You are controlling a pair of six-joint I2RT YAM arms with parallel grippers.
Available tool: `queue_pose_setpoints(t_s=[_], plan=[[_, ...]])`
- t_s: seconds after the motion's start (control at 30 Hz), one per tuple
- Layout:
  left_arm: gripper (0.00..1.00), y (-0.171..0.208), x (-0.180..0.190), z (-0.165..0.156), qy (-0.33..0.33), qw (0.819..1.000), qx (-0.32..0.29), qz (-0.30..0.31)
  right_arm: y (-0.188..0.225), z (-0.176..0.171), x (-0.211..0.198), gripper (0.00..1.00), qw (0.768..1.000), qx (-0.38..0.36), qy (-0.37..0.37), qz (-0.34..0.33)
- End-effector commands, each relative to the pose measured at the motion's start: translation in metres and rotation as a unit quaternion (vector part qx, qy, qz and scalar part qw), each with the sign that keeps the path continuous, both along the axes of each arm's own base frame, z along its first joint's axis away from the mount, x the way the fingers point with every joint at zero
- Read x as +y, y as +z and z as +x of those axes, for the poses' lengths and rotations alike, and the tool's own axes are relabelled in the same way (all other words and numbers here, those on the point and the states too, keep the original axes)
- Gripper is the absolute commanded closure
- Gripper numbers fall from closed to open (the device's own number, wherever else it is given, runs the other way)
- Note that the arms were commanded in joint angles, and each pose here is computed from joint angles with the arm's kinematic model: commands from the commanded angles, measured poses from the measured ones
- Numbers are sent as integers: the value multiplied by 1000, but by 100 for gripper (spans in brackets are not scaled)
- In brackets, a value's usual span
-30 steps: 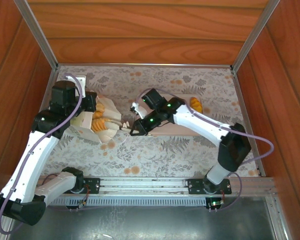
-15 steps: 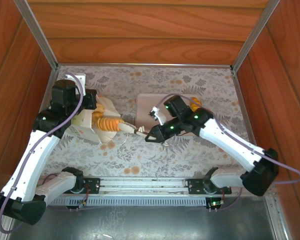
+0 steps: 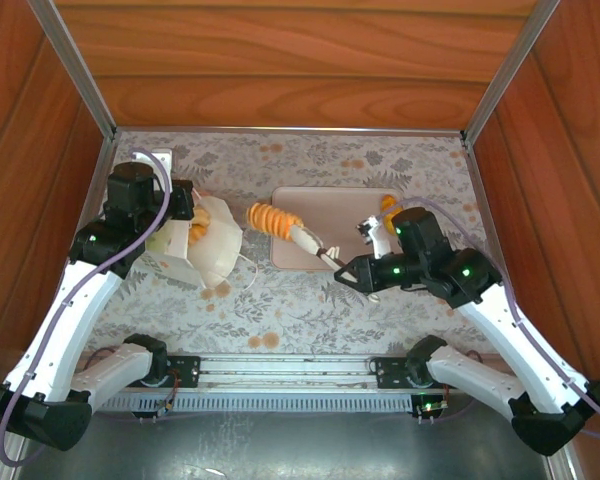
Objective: Take the fake bread out of the paper bag
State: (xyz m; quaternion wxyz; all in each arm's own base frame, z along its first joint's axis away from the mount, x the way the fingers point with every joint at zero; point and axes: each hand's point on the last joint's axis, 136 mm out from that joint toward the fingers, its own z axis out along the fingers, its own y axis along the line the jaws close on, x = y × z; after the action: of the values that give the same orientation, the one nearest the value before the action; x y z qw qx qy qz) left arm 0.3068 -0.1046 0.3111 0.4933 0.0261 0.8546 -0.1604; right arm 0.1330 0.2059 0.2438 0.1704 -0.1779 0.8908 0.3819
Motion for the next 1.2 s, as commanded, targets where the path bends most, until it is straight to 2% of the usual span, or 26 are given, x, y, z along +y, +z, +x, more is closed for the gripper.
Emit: queue_pose_setpoints(t_s=[0.0,0.2,0.37,0.53,0.57,0.77,0.93,1.03,1.17], plan=[[100,11,3,3,8,1000,-28,-4,-22,12,-18,74,997,26,-67,-27],[100,8,-3,3,-7,1000,-27,-10,-62,37,-35,74,982,110,-154,-20],[100,9,-2,0,-6,999,-29,-15,-78,51,-44,72,967,160,-199,21],[100,8,0,-2,-1,999,-32,-18,-94,55,-61,59,952,195,-234,7],[100,7,0,-2,-1,999,-31,-18,-96,55,-66,56,951,195,-242,-1],[100,7,-1,0,-2,999,-31,-19,-83,65,-81,54,957,146,-244,-51],[100,7,-3,2,-5,999,-32,-20,-63,80,-74,54,976,97,-179,-73],[100,8,-3,1,-7,999,-34,-20,-65,87,-66,54,978,81,-128,-142],[100,9,-4,0,-11,999,-36,-19,-75,98,-73,51,953,65,-76,-287]])
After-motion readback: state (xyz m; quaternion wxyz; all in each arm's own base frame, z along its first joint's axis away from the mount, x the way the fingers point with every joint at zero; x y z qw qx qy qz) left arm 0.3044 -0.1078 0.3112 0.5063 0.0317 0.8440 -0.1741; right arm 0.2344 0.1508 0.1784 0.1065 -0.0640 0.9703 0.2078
